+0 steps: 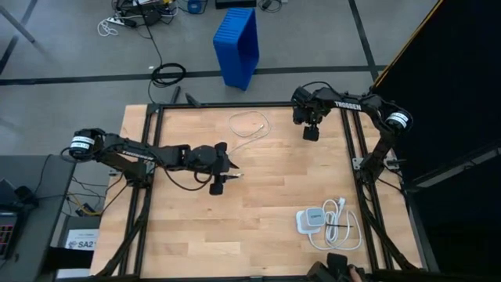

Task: Insert USB
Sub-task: Insert the charger cable into the charger adapter

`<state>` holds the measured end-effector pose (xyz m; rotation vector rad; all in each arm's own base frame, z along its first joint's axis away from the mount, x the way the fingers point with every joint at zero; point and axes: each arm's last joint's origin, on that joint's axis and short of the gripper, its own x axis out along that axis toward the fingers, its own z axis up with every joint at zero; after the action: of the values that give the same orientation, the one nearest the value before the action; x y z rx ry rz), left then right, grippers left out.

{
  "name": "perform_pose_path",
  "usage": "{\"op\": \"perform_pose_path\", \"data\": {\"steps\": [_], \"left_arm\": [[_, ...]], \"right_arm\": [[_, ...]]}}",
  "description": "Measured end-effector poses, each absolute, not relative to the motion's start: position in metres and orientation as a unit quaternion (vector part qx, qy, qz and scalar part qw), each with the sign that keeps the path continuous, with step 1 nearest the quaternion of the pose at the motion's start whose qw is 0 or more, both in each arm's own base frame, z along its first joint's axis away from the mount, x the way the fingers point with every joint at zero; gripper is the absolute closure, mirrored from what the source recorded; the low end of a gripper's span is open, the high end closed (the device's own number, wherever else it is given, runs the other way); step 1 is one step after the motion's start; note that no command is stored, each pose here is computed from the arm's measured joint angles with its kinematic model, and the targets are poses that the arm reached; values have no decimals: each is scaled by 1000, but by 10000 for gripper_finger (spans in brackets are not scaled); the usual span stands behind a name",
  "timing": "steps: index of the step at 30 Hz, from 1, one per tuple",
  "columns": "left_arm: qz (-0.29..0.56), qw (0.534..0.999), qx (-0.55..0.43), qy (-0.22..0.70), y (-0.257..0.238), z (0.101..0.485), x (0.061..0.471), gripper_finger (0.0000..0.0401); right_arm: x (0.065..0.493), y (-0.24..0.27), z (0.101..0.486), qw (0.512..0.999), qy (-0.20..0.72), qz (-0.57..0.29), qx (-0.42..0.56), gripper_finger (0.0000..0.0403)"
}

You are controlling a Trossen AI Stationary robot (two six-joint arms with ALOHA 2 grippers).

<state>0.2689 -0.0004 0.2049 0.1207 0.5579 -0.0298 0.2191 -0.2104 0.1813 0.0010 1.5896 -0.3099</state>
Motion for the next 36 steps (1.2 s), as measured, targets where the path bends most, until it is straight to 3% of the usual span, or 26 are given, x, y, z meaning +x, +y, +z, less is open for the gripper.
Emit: {"op": "perform_pose_path", "data": {"steps": [16,23,36], "left_arm": [[-15,958,61,278,0,204,269,254],[-16,957,60,285,0,203,268,254],[-16,956,61,285,0,196,264,254]], "right_arm": [[219,-208,197,687,710,-153,24,183],[213,-201,186,675,728,-116,16,170],[216,-204,173,698,707,-112,-33,136]]}}
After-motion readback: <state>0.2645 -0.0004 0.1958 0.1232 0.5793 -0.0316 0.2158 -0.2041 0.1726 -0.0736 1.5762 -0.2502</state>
